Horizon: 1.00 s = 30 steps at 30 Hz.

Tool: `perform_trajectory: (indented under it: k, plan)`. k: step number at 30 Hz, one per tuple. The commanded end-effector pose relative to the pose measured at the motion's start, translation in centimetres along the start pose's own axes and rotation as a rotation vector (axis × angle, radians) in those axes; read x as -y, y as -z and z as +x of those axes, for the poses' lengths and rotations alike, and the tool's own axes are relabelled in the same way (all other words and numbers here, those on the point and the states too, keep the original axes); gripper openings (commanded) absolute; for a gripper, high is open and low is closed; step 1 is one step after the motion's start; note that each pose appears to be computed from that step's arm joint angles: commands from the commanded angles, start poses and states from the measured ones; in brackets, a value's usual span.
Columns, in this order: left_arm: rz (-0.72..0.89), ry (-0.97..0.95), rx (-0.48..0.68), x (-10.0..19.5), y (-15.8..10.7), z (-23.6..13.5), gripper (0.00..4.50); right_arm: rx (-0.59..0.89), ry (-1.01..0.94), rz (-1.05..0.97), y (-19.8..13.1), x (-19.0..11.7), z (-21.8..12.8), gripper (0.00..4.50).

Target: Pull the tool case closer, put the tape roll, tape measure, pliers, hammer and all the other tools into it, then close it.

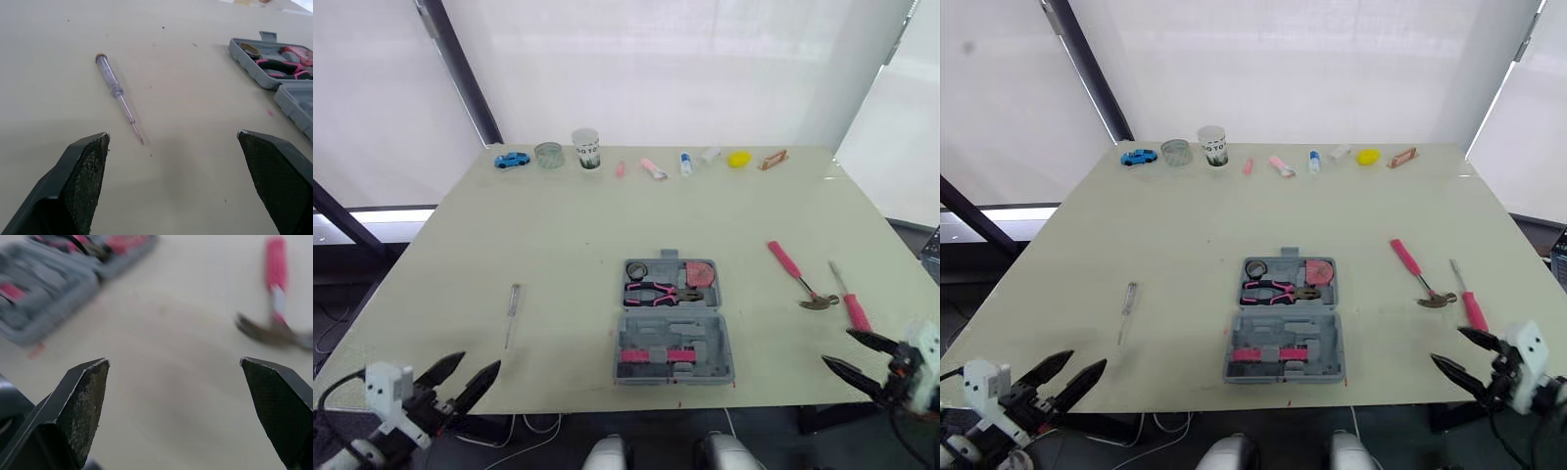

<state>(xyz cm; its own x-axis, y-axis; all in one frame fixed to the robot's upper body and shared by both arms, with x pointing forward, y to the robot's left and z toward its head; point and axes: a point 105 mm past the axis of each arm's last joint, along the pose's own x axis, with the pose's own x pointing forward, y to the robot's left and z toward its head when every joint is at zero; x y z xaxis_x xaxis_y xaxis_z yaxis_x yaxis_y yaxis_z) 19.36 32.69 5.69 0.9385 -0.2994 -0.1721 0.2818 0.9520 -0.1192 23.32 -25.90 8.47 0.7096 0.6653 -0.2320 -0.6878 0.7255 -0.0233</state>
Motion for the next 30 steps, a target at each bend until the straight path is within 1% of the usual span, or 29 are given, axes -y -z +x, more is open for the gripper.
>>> perform_trajectory:
  k: [1, 3, 5, 6, 7, 8, 10, 12, 14, 20, 27, 28, 29, 30]
  plan:
    - [0.039, -0.035, -0.016, -0.1, -0.6, 1.2, 4.46, 0.085, -0.114, -0.110, -3.8, -2.0, 2.4, 4.50]
    - [0.076, -0.124, -0.055, -1.0, -0.7, 2.3, 4.46, 0.120, -0.254, -0.203, -6.1, -4.3, 4.5, 4.50]
    - [0.063, -0.197, -0.084, -1.5, -0.9, 3.4, 4.46, 0.165, -0.368, -0.261, -8.2, -6.2, 6.1, 4.50]
    - [0.053, -0.213, -0.095, -1.6, -0.9, 3.8, 4.46, 0.177, -0.395, -0.271, -8.7, -6.7, 6.5, 4.50]
    - [0.038, -0.218, -0.104, -1.5, -1.1, 4.4, 4.46, 0.238, -0.447, -0.291, -9.9, -7.7, 7.0, 4.50]
    - [0.030, -0.234, -0.122, -1.5, -1.2, 5.0, 4.46, 0.261, -0.504, -0.303, -10.5, -8.6, 7.3, 4.50]
    - [0.027, -0.260, -0.129, -1.5, -1.7, 6.0, 4.46, 0.275, -0.588, -0.308, -11.1, -9.9, 7.8, 4.50]
    - [0.032, -0.245, -0.130, -0.8, -2.3, 7.2, 4.46, 0.284, -0.628, -0.312, -11.6, -10.6, 8.4, 4.50]
    - [0.017, -0.282, -0.136, -0.6, -2.6, 8.5, 4.46, 0.284, -0.668, -0.306, -11.7, -11.1, 8.9, 4.50]
    - [0.000, -0.347, -0.168, 0.2, -3.3, 11.1, 4.46, 0.282, -0.669, -0.311, -11.2, -11.3, 9.8, 4.50]
    - [-0.014, -0.443, -0.213, -0.3, -3.0, 13.1, 4.46, 0.308, -0.703, -0.251, -11.7, -11.7, 9.2, 4.50]
    - [-0.019, -0.446, -0.234, -0.3, -2.7, 13.1, 3.96, 0.306, -0.703, -0.246, -11.7, -11.7, 9.1, 4.50]
    - [-0.025, -0.465, -0.240, -0.6, -2.5, 13.1, 3.71, 0.303, -0.702, -0.246, -11.7, -11.6, 9.1, 4.50]
    - [-0.028, -0.479, -0.244, -0.8, -2.4, 13.0, 3.18, 0.300, -0.700, -0.247, -11.6, -11.6, 9.1, 4.50]
